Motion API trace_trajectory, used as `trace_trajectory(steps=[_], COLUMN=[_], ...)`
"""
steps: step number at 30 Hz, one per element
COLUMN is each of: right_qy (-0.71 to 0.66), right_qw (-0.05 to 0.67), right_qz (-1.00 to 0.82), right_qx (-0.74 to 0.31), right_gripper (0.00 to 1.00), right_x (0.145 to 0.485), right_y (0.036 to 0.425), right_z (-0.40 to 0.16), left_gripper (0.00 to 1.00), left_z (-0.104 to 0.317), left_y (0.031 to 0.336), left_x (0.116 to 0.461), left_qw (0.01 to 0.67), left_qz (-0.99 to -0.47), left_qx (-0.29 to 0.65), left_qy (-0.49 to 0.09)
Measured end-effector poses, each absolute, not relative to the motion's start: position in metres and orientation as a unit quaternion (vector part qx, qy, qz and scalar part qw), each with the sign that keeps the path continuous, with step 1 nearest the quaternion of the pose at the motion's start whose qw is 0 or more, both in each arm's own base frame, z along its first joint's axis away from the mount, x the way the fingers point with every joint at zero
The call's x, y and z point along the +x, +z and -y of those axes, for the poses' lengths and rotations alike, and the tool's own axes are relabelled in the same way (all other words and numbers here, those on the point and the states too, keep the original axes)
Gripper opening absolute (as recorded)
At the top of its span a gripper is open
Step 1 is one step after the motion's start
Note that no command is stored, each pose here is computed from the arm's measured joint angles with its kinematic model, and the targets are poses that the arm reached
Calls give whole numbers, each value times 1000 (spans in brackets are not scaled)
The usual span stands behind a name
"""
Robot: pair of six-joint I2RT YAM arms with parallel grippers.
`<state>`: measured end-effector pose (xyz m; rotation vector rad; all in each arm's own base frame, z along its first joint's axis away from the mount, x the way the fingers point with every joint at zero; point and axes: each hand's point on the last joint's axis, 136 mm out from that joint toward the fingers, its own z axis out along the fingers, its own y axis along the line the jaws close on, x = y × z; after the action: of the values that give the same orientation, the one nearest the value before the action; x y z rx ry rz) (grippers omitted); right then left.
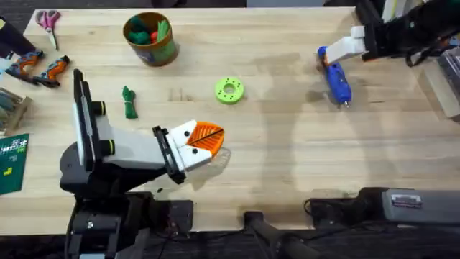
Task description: Pick up the gripper from the table and insert it into the empty holder that is missing its gripper. Then pick up a screw, insert it into the mounting hole, and use the screwdriver to tighten it. Finally, clean up the table by picking up the vegetable and placing it into the bucket.
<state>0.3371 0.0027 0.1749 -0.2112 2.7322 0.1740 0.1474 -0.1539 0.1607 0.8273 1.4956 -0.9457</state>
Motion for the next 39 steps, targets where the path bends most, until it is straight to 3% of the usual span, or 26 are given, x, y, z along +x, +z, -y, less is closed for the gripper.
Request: trace_trajectory(steps=[9,19,27,39], right_qy=[9,19,14,13], right_qw=[201,126,131,111], right_qz=[-974,-987,-986,-988], right_qx=[-107,-103,-102,-103], right_gripper=[993,993,993,993], right_x=[388,397,424,427], right_y=[128,68,62,38], right_z=[28,31,36,38], left_gripper=[5,5,5,5], left_z=[154,154,154,154], left_y=[161,161,161,161], left_x=[147,147,147,147], left_qw=[560,560,560,560], left_qz=[-634,-635,-635,-635], left_qx=[351,351,351,351], left_qy=[-401,-401,-401,-401])
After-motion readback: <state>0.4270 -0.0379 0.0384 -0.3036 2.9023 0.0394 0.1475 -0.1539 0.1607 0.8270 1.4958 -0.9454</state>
